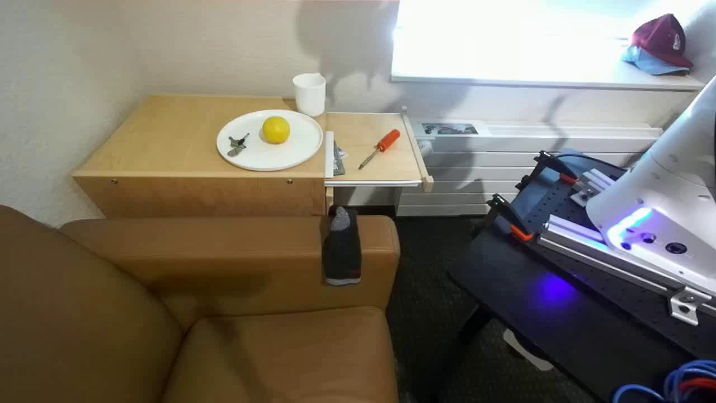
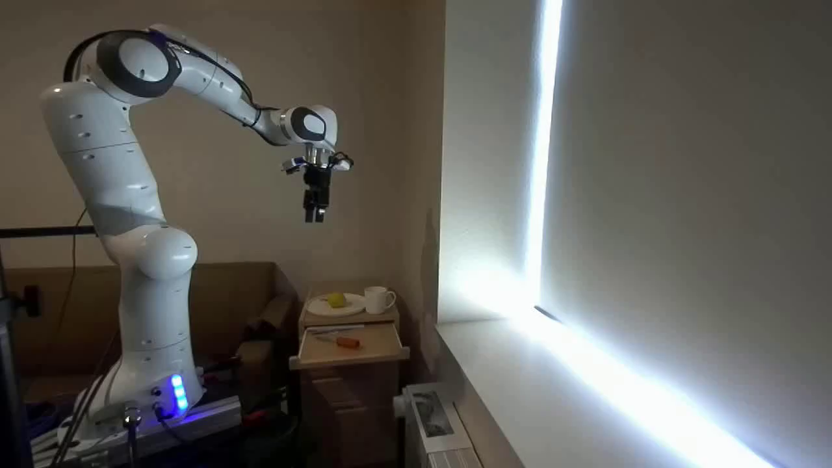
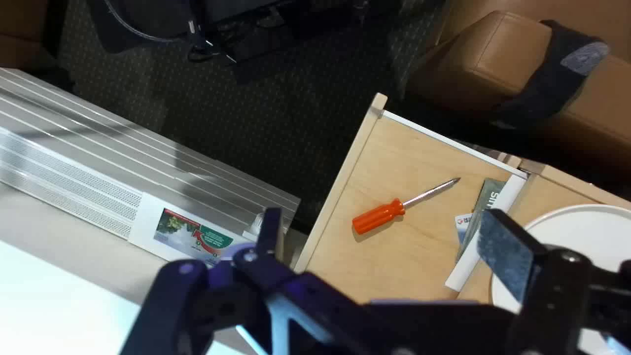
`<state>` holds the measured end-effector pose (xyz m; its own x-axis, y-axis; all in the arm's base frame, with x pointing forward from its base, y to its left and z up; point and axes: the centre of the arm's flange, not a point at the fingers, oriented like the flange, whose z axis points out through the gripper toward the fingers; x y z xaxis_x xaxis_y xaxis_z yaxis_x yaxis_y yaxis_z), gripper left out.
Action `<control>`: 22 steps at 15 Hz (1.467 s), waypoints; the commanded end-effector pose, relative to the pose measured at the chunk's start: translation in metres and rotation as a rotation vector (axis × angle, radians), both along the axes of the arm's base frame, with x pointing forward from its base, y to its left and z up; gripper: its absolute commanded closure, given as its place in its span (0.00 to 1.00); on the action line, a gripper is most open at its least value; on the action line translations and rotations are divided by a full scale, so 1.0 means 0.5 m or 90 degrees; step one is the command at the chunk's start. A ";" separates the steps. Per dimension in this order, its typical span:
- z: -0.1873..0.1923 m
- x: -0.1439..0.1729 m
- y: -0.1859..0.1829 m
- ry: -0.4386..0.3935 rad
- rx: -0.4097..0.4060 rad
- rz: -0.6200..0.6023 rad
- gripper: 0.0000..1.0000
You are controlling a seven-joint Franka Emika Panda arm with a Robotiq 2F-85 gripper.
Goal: Take the keys on the plate and put them on the drawer tray
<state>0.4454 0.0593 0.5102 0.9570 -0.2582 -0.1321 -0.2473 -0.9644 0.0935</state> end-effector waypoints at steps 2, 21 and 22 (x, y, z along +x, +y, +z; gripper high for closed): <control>0.000 0.000 0.000 0.000 0.000 0.000 0.00; -0.462 -0.037 0.376 0.211 0.346 -0.147 0.00; -0.477 -0.034 0.368 0.210 0.315 -0.143 0.00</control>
